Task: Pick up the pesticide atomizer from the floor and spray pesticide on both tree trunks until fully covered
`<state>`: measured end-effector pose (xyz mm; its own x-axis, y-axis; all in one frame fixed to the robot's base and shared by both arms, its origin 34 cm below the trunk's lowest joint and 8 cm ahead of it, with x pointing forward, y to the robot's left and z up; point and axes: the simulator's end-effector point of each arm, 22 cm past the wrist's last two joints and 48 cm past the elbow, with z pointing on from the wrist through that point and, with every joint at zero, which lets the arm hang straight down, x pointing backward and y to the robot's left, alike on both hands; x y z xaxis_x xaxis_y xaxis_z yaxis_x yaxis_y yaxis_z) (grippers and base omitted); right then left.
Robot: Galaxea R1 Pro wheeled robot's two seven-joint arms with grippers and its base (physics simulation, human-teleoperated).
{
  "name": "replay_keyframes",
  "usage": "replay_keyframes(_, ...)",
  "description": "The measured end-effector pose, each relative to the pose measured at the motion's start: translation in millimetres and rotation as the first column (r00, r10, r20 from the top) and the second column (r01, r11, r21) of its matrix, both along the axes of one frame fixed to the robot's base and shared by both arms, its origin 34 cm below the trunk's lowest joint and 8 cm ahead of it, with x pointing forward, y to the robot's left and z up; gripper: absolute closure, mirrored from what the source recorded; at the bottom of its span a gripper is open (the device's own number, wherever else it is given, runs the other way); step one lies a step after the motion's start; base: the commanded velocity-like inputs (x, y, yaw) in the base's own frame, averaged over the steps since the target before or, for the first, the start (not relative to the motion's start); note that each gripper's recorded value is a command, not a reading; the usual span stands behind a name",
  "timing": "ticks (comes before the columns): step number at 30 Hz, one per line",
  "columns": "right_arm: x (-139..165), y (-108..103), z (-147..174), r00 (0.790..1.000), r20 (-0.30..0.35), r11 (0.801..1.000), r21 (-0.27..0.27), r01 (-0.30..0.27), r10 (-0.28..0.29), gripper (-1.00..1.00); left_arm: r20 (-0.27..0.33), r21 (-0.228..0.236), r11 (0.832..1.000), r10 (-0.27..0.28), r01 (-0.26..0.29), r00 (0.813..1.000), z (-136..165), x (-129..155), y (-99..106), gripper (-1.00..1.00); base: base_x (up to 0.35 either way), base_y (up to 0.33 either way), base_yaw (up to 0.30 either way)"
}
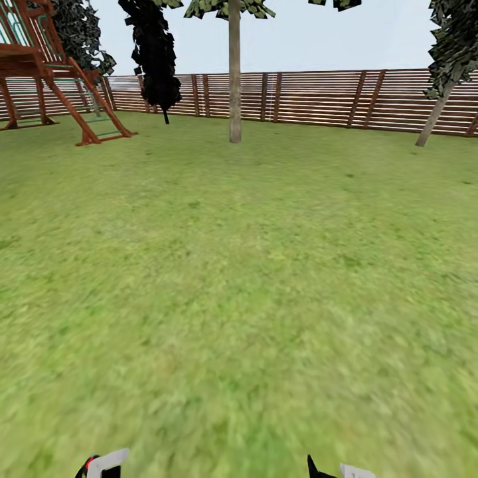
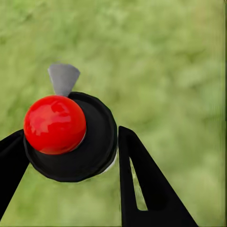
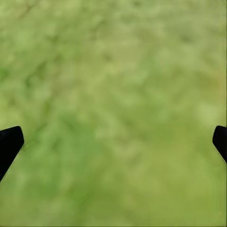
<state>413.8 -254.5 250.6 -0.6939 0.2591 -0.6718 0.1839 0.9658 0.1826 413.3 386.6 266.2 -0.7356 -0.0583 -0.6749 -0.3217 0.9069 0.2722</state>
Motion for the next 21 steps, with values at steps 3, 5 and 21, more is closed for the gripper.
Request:
replay_keyframes(3, 0.0, 0.2, 0.0, 1.0, 0.0, 1.0, 0.0, 0.0, 0.0, -1.0, 0.0, 0.0, 1.0, 0.0, 0.0, 1.0, 0.0, 0.0, 0.0, 1.0, 0.339, 0.0, 0.0)
replay_keyframes(5, 0.0, 0.0, 0.0, 1.0, 0.0, 1.0, 0.0, 0.0, 0.0, -1.0, 0.001, 0.0, 1.0, 0.0, 0.0, 1.0, 0.1, 0.3, 0.0, 1.0, 0.339, 0.0, 0.0)
replay_keyframes(21, 0.0, 0.1, 0.0, 1.0, 0.0, 1.0, 0.0, 0.0, 0.0, -1.0, 0.001, 0.0, 1.0, 0.0, 0.0, 1.0, 0.3, 0.6, 0.0, 1.0, 0.339, 0.0, 0.0)
